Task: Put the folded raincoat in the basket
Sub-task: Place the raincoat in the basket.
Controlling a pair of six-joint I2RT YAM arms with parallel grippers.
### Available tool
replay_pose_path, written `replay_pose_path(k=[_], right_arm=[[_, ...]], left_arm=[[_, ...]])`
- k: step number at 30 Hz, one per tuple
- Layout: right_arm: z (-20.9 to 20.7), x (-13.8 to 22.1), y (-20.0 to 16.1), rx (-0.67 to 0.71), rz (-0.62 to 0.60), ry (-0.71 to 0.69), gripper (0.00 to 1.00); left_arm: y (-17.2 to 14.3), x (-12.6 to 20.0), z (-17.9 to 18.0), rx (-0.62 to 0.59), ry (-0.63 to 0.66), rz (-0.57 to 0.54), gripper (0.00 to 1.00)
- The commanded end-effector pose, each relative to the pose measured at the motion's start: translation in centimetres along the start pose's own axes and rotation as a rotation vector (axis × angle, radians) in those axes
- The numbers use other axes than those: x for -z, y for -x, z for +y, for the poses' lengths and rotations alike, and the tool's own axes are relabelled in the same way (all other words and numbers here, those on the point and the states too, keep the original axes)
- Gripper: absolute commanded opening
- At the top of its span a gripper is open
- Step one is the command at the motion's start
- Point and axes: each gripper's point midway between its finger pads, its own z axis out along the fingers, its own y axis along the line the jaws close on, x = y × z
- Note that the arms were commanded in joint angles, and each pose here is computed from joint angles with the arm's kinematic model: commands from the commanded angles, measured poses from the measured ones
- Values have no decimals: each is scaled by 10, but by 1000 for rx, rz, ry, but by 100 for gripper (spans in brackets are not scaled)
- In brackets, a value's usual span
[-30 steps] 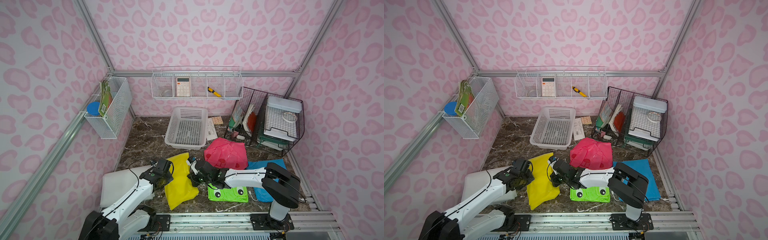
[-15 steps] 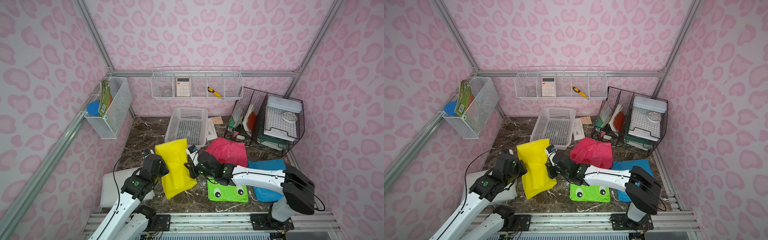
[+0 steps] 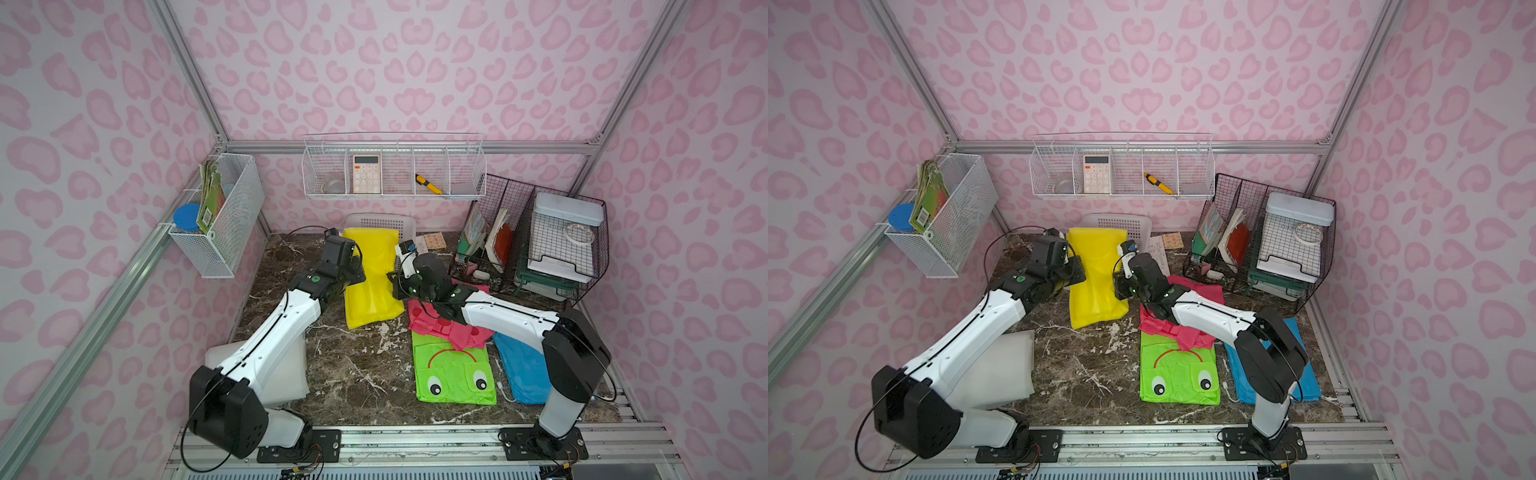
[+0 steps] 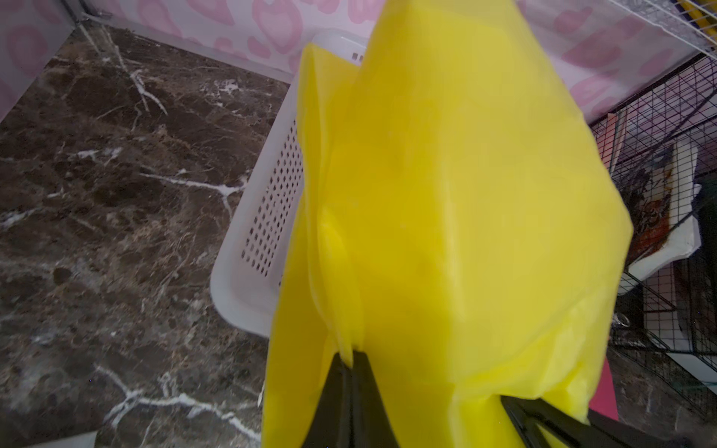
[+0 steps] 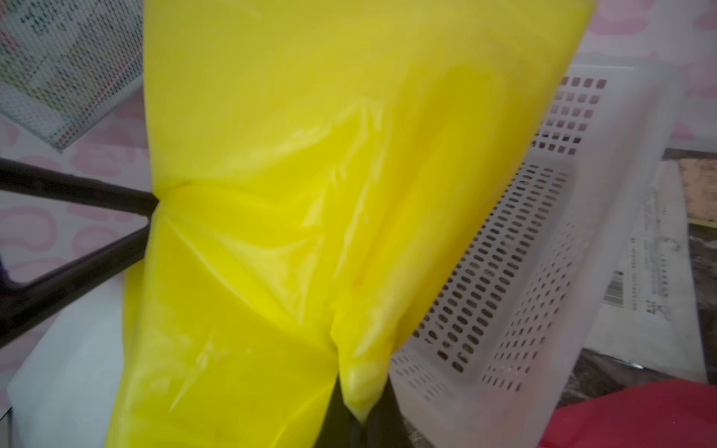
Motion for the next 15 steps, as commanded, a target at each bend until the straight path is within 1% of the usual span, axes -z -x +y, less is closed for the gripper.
replay_pose_path(k=[1,5,7,11,15], right_arm=[[0,-16,26,5,-34,48,0],[-24,-40,35,-20,-26,30,0],[-35,-54,37,-28,-14,22,0],[-52,-76,36,-42,4,9,0],[-68,-93,31,-60,24,-11,0]], left_arm=[[23,-26,-17,-29,-40,-16,0],[45,-59,-18,-32,-18,-15,0],[54,-75,-21,-37,-31,-9,0],[55,-104,-25,-52,-37,30,0],[47,-129,-20,-57,-14,55,0]])
